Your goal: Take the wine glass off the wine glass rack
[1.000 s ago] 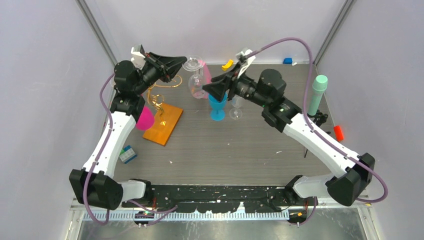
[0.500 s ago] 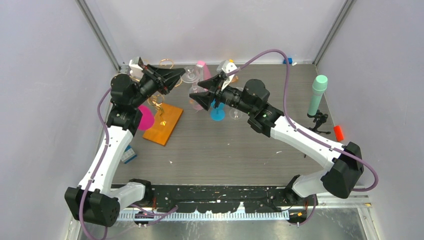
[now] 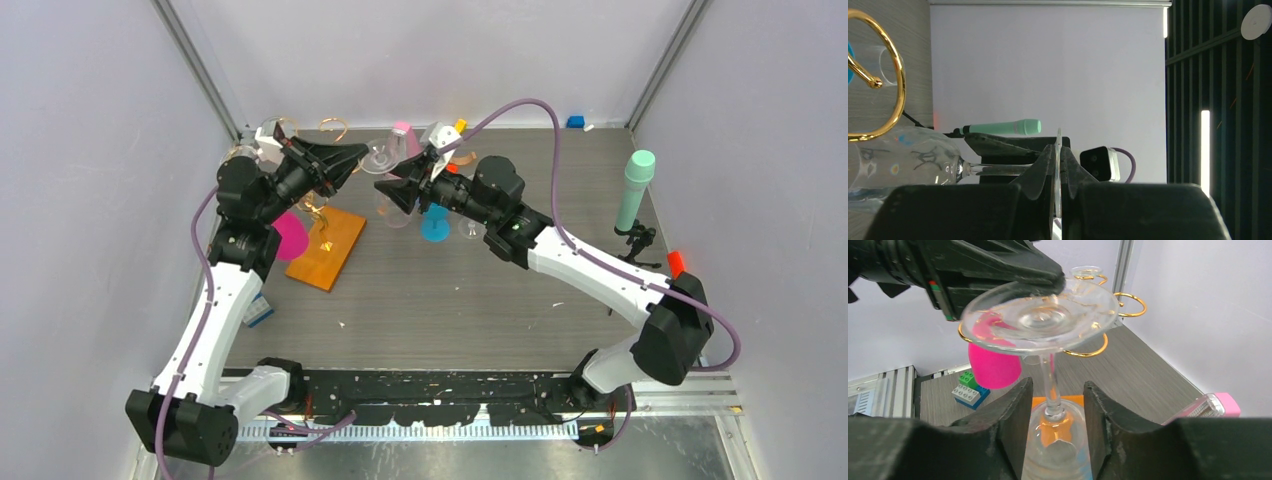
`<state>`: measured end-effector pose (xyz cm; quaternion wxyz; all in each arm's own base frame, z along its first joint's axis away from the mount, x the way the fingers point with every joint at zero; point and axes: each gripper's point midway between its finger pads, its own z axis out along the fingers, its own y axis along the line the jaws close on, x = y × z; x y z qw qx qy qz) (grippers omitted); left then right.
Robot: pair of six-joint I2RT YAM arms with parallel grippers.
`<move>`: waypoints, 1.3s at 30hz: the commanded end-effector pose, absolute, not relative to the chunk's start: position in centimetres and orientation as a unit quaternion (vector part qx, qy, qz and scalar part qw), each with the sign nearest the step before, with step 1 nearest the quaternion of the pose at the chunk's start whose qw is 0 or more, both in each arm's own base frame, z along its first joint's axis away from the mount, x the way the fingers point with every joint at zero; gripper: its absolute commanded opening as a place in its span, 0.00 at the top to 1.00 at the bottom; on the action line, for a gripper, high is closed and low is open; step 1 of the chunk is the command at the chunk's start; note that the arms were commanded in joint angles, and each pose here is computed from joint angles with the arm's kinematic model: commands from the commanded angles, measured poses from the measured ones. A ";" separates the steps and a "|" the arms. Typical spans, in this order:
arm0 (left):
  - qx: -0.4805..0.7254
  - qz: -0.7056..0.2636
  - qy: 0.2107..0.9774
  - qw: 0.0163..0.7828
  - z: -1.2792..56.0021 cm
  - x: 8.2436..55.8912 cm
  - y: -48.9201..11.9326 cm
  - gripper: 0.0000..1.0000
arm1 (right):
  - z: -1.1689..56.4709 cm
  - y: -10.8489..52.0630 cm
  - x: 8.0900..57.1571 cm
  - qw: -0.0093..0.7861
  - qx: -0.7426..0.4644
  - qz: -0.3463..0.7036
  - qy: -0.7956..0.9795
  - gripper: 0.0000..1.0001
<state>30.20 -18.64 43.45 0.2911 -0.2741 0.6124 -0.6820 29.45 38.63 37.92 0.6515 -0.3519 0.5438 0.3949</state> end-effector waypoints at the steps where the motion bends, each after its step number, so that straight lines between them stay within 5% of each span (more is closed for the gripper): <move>1: -0.244 -0.705 0.595 0.300 45.9 28.0 -18.6 1.00 | 42.0 39.3 29.1 0.682 -0.348 0.410 0.495 0.56; 13: -0.246 -0.714 0.588 0.291 46.0 27.9 -18.7 1.00 | 43.7 39.7 29.2 0.690 -0.316 0.437 0.482 0.98; 19: -0.238 -0.710 0.588 0.306 46.1 28.0 -18.6 0.51 | 46.0 38.0 29.5 0.718 -0.250 0.451 0.468 1.00; 23: -0.242 -0.700 0.596 0.312 45.1 28.2 -18.5 0.33 | 47.9 36.0 29.3 0.737 -0.191 0.463 0.454 1.00; 39: -0.169 -0.659 0.626 0.382 42.8 27.2 -18.5 0.20 | 52.8 25.8 30.1 0.703 0.160 0.555 0.416 1.00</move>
